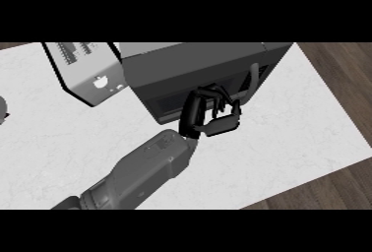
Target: Pick up the milk, place it into the microwave and close the microwave
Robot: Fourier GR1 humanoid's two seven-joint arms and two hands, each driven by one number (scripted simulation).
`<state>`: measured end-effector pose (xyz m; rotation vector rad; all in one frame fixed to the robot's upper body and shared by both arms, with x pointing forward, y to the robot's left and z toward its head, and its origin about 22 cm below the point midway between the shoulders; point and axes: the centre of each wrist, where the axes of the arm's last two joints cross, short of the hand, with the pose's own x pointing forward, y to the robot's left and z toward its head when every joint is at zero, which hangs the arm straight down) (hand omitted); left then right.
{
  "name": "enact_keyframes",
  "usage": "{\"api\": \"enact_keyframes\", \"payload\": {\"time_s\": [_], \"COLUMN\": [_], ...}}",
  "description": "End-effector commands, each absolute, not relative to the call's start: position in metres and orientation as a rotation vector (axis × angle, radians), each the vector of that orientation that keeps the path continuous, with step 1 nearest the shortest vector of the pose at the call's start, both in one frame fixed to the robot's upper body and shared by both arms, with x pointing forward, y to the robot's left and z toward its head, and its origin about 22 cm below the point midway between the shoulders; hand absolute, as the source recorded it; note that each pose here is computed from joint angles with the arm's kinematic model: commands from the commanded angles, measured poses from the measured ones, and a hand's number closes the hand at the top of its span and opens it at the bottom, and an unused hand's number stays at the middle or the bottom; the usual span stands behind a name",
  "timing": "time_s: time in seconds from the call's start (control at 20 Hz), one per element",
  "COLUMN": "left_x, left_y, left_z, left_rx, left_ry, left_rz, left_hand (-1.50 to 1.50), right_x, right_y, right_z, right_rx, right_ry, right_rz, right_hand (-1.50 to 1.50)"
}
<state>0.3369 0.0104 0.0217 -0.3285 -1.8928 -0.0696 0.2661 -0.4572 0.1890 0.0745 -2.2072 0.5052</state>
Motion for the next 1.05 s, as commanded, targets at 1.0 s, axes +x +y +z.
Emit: {"api": "enact_keyframes", "payload": {"time_s": [1.0], "left_x": [0.36], "left_y": [0.006], "left_z": [0.044], "left_rx": [-0.306], "left_ry": [-1.915], "left_rz": [-0.05], "left_hand": [1.5], "right_x": [0.279], "right_y": [-0.48], "right_z": [0.206], "right_rx": [0.145], "right_ry": [-2.219], "right_rz": [0.44], "right_hand": [-1.5]}}
